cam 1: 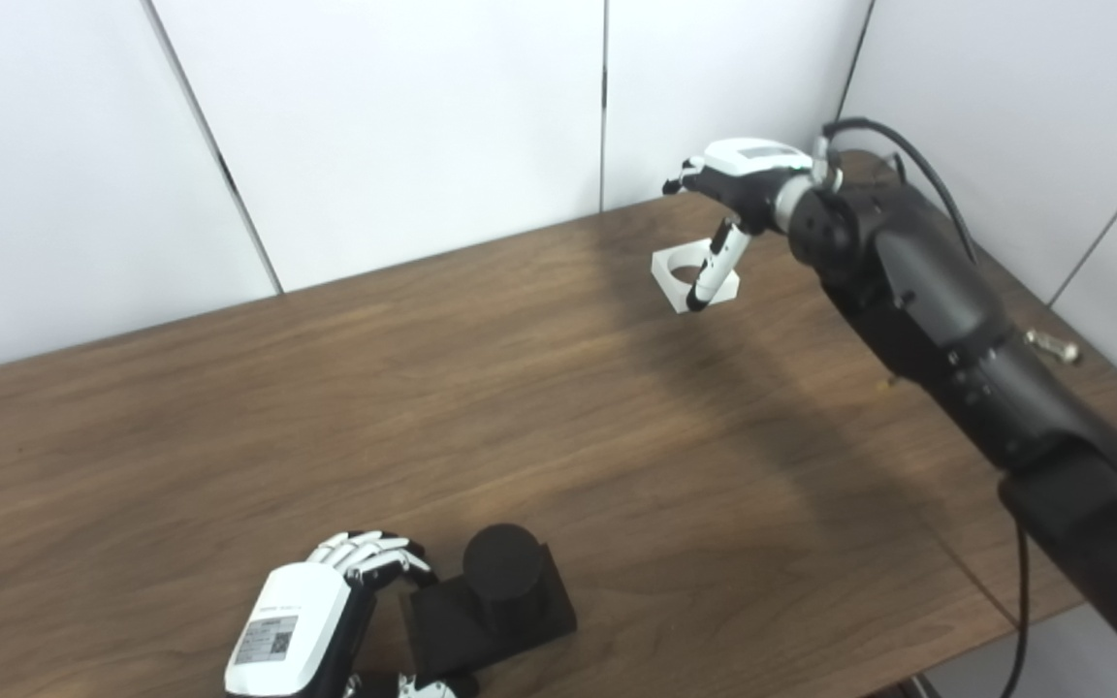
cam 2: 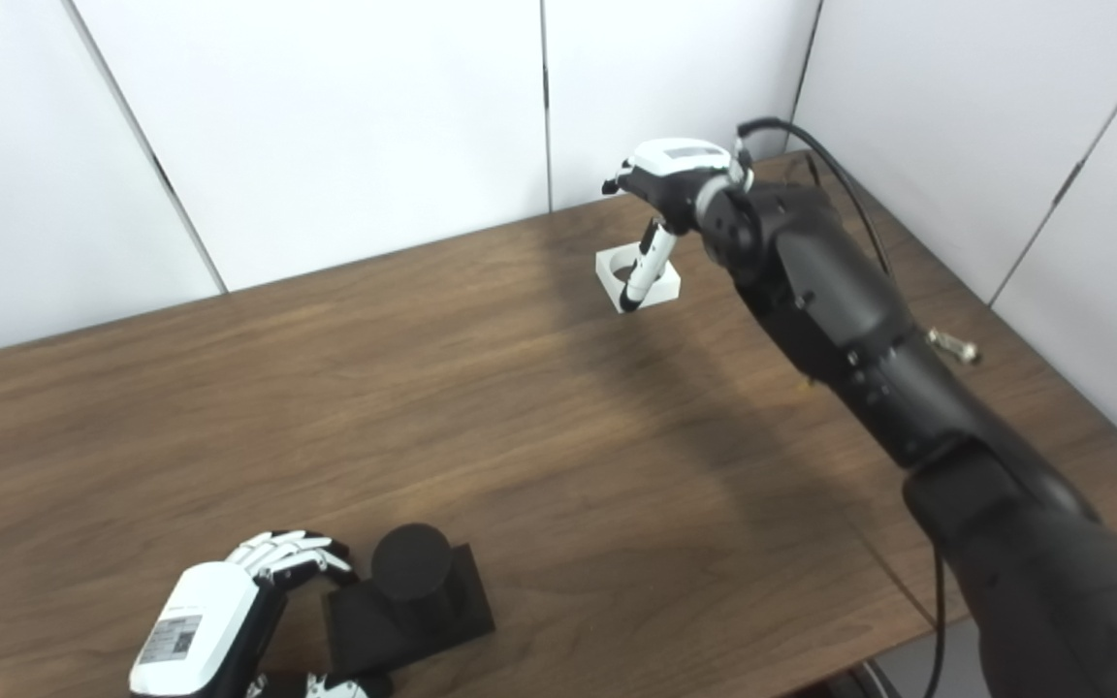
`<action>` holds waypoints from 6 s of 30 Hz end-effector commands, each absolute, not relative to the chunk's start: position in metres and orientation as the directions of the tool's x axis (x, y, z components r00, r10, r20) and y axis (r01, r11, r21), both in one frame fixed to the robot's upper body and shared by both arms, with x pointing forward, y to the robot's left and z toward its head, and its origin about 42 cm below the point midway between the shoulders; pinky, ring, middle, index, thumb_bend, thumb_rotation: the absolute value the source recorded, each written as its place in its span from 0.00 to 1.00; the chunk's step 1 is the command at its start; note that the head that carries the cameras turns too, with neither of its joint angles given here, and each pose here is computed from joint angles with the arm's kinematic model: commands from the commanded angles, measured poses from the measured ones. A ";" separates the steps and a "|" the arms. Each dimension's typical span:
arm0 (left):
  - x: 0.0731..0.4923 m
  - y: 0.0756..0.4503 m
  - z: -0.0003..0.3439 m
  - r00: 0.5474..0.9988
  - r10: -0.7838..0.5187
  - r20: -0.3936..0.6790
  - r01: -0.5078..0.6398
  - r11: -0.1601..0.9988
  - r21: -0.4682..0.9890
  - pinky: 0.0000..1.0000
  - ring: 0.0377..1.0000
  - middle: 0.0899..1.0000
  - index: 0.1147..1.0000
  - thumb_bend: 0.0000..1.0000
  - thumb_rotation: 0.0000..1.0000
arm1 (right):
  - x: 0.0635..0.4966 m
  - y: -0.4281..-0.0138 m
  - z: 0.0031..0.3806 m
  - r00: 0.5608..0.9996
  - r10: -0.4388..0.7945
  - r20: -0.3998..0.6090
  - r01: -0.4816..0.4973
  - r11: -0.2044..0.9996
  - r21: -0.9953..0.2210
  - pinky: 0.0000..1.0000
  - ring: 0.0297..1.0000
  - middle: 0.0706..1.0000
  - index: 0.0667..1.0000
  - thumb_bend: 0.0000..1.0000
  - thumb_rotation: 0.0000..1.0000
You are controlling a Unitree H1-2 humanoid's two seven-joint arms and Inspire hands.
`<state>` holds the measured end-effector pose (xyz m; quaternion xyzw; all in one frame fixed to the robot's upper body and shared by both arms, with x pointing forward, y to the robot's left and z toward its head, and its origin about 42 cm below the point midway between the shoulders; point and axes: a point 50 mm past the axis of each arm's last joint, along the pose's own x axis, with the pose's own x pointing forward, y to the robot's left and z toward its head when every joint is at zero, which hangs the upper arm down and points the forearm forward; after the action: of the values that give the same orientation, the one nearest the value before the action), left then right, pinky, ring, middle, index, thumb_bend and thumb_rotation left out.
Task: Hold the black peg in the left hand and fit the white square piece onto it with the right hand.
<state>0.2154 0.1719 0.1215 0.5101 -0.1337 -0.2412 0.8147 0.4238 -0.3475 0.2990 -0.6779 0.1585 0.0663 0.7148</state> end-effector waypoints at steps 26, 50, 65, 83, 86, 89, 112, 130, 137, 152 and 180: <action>0.206 0.172 0.103 0.850 -0.513 -0.118 0.292 0.273 0.917 0.89 0.82 0.74 0.42 0.52 0.05 | 0.473 -0.345 0.314 0.912 -0.222 -0.345 -0.363 -0.042 -0.931 1.00 1.00 1.00 0.86 1.00 0.26; 0.207 0.165 0.110 0.856 -0.506 -0.101 0.278 0.287 0.917 0.86 0.81 0.73 0.42 0.52 0.05 | 0.471 -0.353 0.292 0.909 -0.209 -0.360 -0.382 -0.077 -0.921 1.00 1.00 0.99 0.83 0.93 0.23; 0.207 0.165 0.112 0.858 -0.503 -0.108 0.282 0.283 0.917 0.86 0.80 0.73 0.42 0.52 0.05 | 0.466 -0.358 0.279 0.919 -0.189 -0.345 -0.366 -0.086 -0.927 1.00 1.00 0.96 0.74 0.89 0.20; 0.209 0.163 0.115 0.856 -0.505 -0.109 0.282 0.280 0.918 0.86 0.80 0.73 0.42 0.52 0.05 | 0.456 -0.369 0.265 0.931 -0.178 -0.319 -0.338 -0.092 -0.937 1.00 0.99 0.94 0.69 0.80 0.19; 0.209 0.162 0.116 0.855 -0.507 -0.106 0.279 0.278 0.919 0.86 0.80 0.72 0.42 0.52 0.05 | 0.455 -0.375 0.262 0.949 -0.145 -0.282 -0.298 -0.112 -0.948 0.98 0.95 0.92 0.65 0.78 0.19; 0.209 0.162 0.116 0.853 -0.511 -0.106 0.280 0.277 0.919 0.86 0.80 0.72 0.42 0.52 0.05 | 0.452 -0.382 0.258 0.965 -0.110 -0.237 -0.248 -0.094 -0.964 0.88 0.90 0.86 0.49 0.58 0.15; 0.209 0.160 0.116 0.852 -0.512 -0.110 0.283 0.274 0.919 0.85 0.80 0.73 0.42 0.52 0.05 | 0.439 -0.386 0.245 0.986 -0.043 -0.162 -0.164 -0.051 -0.985 0.84 0.86 0.78 0.45 0.52 0.13; 0.209 0.145 0.116 0.850 -0.511 -0.127 0.299 0.270 0.915 0.85 0.81 0.73 0.42 0.52 0.05 | 0.365 -0.293 0.344 0.933 0.302 -0.193 -0.138 -0.195 -0.971 0.93 0.83 0.76 0.45 0.52 0.13; 0.207 0.132 0.115 0.852 -0.503 -0.141 0.311 0.270 0.911 0.86 0.82 0.74 0.42 0.51 0.05 | 0.328 -0.267 0.363 0.882 0.411 -0.230 -0.146 -0.227 -0.963 0.93 0.82 0.75 0.45 0.52 0.13; 0.214 0.117 0.111 0.852 -0.500 -0.157 0.281 0.183 0.942 0.84 0.82 0.73 0.42 0.51 0.05 | 0.279 -0.221 0.395 0.780 0.581 -0.232 -0.132 -0.211 -0.969 0.92 0.81 0.74 0.44 0.52 0.13; 0.216 0.111 0.121 0.841 -0.510 -0.184 0.295 0.147 0.944 0.81 0.80 0.73 0.42 0.51 0.06 | 0.268 -0.216 0.376 0.711 0.636 -0.301 -0.244 -0.178 -0.953 0.88 0.80 0.73 0.44 0.52 0.13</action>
<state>0.2224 0.1122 0.1365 0.5680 -0.1249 -0.2351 0.7788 0.2652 -0.2106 0.3700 -0.6794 -0.1627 0.3578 0.6196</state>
